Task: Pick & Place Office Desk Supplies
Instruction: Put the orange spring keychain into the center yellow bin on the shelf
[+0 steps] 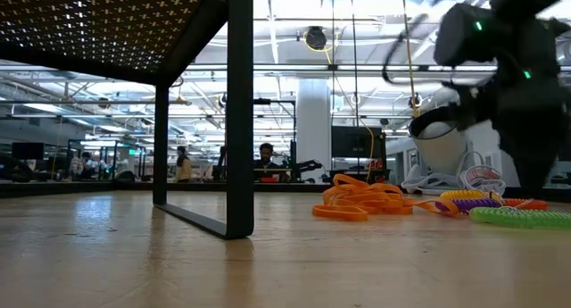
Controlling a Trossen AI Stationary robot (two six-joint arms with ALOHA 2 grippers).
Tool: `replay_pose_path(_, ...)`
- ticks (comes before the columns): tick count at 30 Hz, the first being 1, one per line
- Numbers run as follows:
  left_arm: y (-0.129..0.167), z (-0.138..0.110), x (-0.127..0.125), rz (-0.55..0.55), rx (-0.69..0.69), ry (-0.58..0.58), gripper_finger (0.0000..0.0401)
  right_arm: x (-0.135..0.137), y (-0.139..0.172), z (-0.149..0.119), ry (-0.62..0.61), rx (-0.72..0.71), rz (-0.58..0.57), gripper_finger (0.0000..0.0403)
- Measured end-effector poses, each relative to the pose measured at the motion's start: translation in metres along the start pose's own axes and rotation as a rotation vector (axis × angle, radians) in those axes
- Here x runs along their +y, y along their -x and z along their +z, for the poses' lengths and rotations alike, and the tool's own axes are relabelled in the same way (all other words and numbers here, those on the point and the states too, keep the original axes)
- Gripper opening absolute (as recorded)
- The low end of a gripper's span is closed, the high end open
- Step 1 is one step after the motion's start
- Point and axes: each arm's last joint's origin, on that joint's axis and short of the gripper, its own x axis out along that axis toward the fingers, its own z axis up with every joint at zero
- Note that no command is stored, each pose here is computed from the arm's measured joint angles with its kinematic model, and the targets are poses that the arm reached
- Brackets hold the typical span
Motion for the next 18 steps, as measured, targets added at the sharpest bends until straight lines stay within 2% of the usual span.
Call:
replay_pose_path(3,-0.007,-0.001,0.008,0.030,0.012,-0.010,0.0211,-0.011,-0.015,-0.008,-0.037,-0.005,-0.056,0.0281)
replay_pose_path(7,-0.009,-0.003,0.020,0.103,0.026,0.015,0.0211,-0.017,-0.025,-0.012,-0.056,-0.029,-0.071,0.0281)
replay_pose_path(15,-0.008,-0.003,0.033,0.157,0.022,0.053,0.0211,-0.019,-0.027,-0.010,-0.148,-0.104,-0.111,0.0281)
replay_pose_path(18,-0.008,-0.003,0.034,0.166,0.022,0.054,0.0211,-0.018,-0.027,-0.007,-0.178,-0.178,-0.128,0.0281)
